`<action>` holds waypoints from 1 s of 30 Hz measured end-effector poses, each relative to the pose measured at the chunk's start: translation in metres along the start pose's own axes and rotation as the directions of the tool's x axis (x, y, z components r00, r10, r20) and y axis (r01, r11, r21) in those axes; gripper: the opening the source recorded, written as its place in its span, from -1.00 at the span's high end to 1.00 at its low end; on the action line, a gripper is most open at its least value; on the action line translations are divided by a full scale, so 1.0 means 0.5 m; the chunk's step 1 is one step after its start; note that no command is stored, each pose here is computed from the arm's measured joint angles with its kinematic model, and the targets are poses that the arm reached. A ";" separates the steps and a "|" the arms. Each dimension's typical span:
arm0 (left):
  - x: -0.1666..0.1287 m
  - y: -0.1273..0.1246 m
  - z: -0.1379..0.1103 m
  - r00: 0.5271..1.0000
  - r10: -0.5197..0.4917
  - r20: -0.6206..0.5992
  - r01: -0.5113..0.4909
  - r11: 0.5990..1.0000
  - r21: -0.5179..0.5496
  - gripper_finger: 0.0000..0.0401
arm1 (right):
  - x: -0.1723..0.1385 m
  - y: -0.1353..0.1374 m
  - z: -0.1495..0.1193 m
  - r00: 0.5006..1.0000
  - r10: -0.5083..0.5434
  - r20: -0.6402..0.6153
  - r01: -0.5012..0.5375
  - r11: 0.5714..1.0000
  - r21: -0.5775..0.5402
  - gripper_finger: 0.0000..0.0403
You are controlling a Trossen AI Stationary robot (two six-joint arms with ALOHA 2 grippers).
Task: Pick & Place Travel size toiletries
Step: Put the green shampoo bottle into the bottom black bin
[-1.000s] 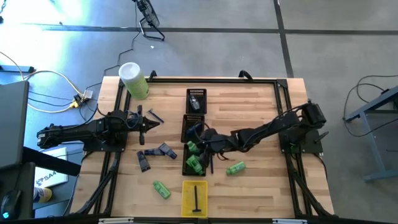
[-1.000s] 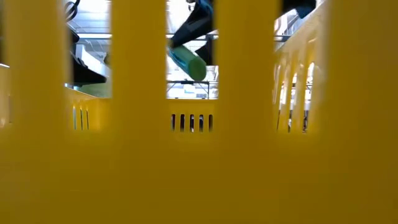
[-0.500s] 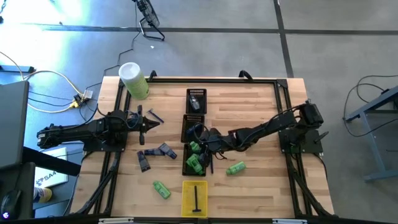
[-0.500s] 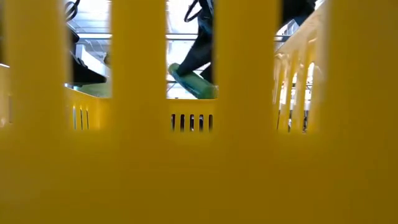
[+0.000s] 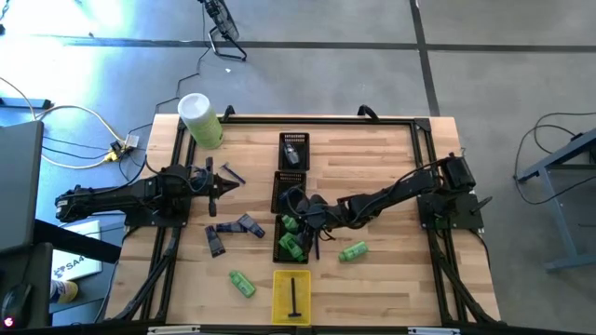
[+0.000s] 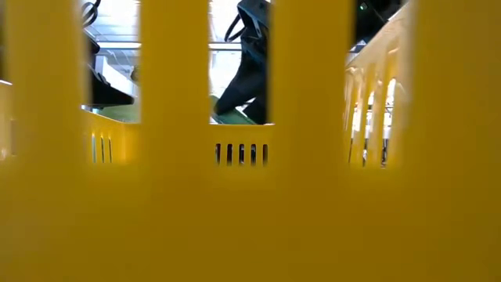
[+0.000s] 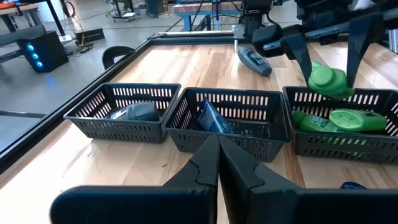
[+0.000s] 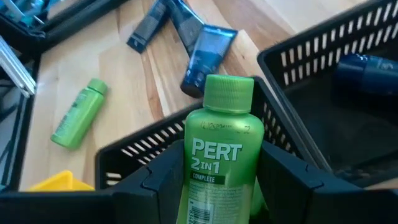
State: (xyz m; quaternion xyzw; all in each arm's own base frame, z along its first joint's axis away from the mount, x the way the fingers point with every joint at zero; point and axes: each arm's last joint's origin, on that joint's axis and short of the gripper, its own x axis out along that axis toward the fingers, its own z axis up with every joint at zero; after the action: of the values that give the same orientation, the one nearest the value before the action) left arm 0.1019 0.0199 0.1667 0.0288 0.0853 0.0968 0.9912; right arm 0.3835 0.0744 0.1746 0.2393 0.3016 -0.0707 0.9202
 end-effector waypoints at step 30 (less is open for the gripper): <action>0.000 0.000 0.000 1.000 0.000 0.000 0.000 1.000 0.000 0.97 | -0.006 0.002 0.012 0.996 0.086 -0.021 -0.087 0.996 -0.012 -0.04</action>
State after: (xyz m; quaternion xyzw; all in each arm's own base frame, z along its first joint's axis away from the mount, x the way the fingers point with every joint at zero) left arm 0.1019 0.0199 0.1667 0.0289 0.0853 0.0968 0.9912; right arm 0.3844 0.0722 0.1812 0.2471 0.3009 -0.0265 0.9207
